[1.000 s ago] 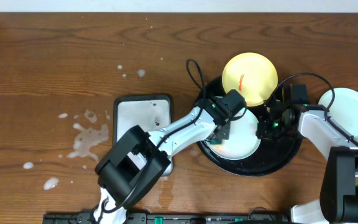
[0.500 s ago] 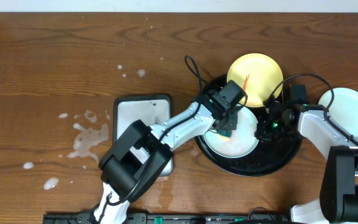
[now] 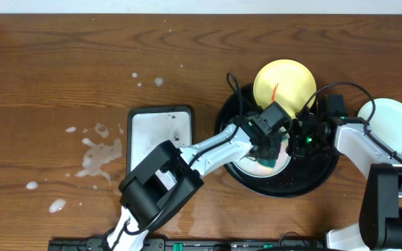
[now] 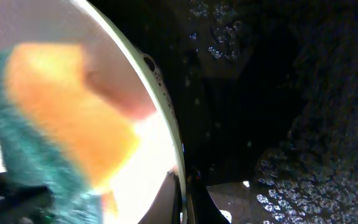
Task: Clean dirty plates on tray and stack at the side
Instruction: 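Scrub the pale green plate with the sponge in the left gripper, then return the sponge to the soapy tray with the left gripper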
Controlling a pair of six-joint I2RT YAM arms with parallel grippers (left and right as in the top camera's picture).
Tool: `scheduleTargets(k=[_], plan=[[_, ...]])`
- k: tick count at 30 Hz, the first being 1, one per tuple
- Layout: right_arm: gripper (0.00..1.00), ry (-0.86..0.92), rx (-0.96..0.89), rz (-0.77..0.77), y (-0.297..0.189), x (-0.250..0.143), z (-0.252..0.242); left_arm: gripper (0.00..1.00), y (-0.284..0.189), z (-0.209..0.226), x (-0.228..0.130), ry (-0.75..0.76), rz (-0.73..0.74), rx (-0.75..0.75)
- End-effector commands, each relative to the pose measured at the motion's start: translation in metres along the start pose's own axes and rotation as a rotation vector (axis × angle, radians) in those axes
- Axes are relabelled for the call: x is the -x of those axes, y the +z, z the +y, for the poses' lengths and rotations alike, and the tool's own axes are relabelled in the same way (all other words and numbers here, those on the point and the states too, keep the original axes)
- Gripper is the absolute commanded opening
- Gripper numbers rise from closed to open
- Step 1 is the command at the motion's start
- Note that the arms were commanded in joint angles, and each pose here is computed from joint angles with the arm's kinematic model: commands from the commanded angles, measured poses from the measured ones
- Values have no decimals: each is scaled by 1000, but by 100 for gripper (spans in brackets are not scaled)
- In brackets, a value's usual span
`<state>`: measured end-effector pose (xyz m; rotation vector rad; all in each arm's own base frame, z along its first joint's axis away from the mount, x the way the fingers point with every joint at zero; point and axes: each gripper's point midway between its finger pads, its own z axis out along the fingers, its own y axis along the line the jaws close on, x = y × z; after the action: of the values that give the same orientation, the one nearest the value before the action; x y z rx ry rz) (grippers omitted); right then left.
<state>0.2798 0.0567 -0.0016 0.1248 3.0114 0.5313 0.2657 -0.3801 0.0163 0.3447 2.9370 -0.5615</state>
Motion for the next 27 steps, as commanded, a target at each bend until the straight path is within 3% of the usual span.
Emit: scheduleTargets(k=[1, 6, 9, 19, 27], plan=[[1, -2, -112, 50, 12, -13, -21, 8, 1, 80, -5, -29, -24, 340], [1, -3, -112, 48, 12, -13, -21, 8, -37, 116, 16, -15, -148, 591], [1, -3, -112, 47, 12, -13, -21, 8, -61, 116, 29, -5, -209, 643], [1, -21, -106, -11, -6, -6, -13, 8, -132, 80, 52, -34, -370, 503], [1, -43, -124, -135, -44, 4, -4, 8, -217, 77, 31, -66, -417, 413]])
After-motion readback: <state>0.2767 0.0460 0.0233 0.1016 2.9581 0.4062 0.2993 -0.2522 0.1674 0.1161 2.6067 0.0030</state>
